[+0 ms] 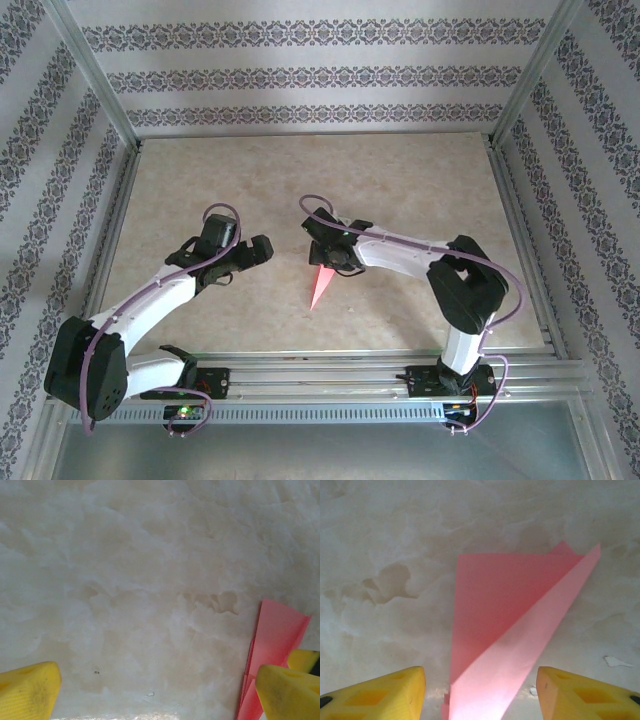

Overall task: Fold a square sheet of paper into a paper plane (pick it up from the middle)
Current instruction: Turn over the paper plane at the center of the table.

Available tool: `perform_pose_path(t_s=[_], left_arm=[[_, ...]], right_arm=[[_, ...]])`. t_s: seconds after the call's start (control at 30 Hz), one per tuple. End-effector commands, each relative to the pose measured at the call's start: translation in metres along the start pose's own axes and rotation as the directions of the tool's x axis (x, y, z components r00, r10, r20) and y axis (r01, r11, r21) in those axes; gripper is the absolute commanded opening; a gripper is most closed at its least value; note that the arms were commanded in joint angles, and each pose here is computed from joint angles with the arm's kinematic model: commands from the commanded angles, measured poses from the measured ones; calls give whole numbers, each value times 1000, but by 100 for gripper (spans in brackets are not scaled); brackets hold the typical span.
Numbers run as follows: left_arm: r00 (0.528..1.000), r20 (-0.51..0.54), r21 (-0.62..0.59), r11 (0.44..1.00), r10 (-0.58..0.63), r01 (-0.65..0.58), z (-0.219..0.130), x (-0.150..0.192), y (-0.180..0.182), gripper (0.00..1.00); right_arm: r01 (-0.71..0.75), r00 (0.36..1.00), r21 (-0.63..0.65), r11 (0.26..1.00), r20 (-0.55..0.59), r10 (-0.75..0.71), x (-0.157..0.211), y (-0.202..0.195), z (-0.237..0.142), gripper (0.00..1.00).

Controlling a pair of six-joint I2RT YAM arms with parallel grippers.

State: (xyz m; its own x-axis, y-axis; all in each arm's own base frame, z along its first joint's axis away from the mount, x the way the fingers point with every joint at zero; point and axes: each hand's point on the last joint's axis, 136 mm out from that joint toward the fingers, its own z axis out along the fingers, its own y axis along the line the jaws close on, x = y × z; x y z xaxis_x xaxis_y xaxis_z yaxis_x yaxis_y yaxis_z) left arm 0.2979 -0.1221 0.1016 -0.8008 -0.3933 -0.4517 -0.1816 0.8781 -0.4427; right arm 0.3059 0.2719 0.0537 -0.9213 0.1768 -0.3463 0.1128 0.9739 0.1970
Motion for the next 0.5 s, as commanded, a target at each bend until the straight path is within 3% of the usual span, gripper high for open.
perform_pose_path(t_s=[0.0,0.47], left_arm=[[1000,0,-10,1000,13,-13,-2,1,7,100],[1000,-24,-5,1000,15,-15,6,5,7,100]], right_arm=[[-36,999,95,995,-1,36,2,-10,4,60],[-178,984,156,972,8,179,12,-41,-5,34]])
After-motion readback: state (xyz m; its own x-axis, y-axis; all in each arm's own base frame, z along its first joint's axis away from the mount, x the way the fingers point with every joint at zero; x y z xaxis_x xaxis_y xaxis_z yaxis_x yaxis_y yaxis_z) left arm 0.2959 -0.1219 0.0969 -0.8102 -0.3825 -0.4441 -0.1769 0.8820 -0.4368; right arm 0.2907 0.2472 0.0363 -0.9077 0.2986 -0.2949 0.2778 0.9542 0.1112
